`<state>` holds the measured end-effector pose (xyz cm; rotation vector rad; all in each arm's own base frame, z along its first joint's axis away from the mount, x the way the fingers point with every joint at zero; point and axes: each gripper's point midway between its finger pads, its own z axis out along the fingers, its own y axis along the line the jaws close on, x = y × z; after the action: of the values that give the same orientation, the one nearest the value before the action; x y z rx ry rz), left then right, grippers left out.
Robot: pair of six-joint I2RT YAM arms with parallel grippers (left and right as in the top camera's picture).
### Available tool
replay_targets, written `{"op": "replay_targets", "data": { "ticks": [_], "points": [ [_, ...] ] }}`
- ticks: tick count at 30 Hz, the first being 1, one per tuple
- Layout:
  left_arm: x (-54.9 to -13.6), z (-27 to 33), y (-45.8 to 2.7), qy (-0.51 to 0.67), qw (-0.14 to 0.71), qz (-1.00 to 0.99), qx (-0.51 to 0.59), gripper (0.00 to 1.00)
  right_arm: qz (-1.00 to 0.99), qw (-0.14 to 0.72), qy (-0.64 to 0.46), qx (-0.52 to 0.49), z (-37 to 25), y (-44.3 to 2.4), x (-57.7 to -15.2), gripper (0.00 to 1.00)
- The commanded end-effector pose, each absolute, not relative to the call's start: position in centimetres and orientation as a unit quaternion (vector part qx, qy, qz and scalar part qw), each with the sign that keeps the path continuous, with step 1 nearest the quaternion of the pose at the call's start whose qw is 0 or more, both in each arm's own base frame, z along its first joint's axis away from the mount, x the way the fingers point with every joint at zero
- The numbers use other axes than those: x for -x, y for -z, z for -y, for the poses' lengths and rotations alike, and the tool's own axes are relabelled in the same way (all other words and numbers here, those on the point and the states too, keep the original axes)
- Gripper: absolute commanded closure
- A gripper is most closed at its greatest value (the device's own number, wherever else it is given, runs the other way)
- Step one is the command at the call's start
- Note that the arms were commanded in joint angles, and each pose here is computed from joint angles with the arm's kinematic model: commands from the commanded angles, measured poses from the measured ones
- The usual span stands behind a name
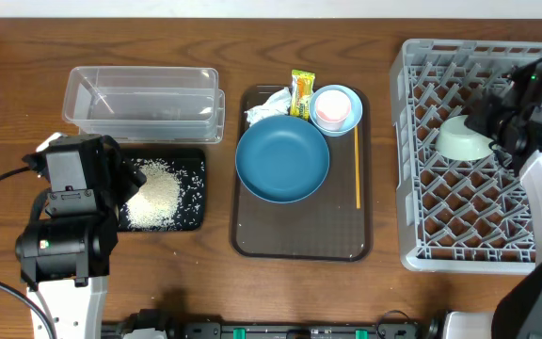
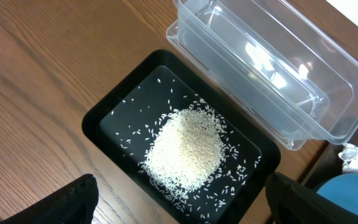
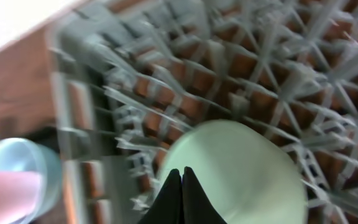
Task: Sort waste into correct bins and load items into the dishwasher rack
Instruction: 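Set the mint-green bowl upside down in the rack and release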
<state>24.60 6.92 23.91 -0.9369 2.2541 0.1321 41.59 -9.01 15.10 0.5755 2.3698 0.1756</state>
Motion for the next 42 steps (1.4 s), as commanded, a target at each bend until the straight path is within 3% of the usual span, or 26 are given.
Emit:
{"op": "replay_targets", "data": {
  "ticks": [1,16,25,42],
  "points": [
    [-24.6,-7.1,-24.4,-0.053,0.346,-0.864,0.360,0.12,-0.913,0.321,-0.016,-0.250,10.7,-13.9,-40.8,0.99],
    [-24.6,-7.1,-24.4,-0.054,0.346,-0.865,0.360,0.12,-0.923,0.276,-0.015,-0.269,10.4,-12.6,-38.9,0.99],
    [-24.6,-7.1,-24.4,-0.053,0.346,-0.864,0.360,0.12,-0.903,0.349,-0.107,-0.226,7.7,-16.1,-41.9,0.99],
    [-24.6,-7.1,-24.4,-0.053,0.346,-0.864,0.360,0.12,-0.927,0.266,-0.053,-0.260,9.4,-11.2,-39.8,0.99]
  ]
}}
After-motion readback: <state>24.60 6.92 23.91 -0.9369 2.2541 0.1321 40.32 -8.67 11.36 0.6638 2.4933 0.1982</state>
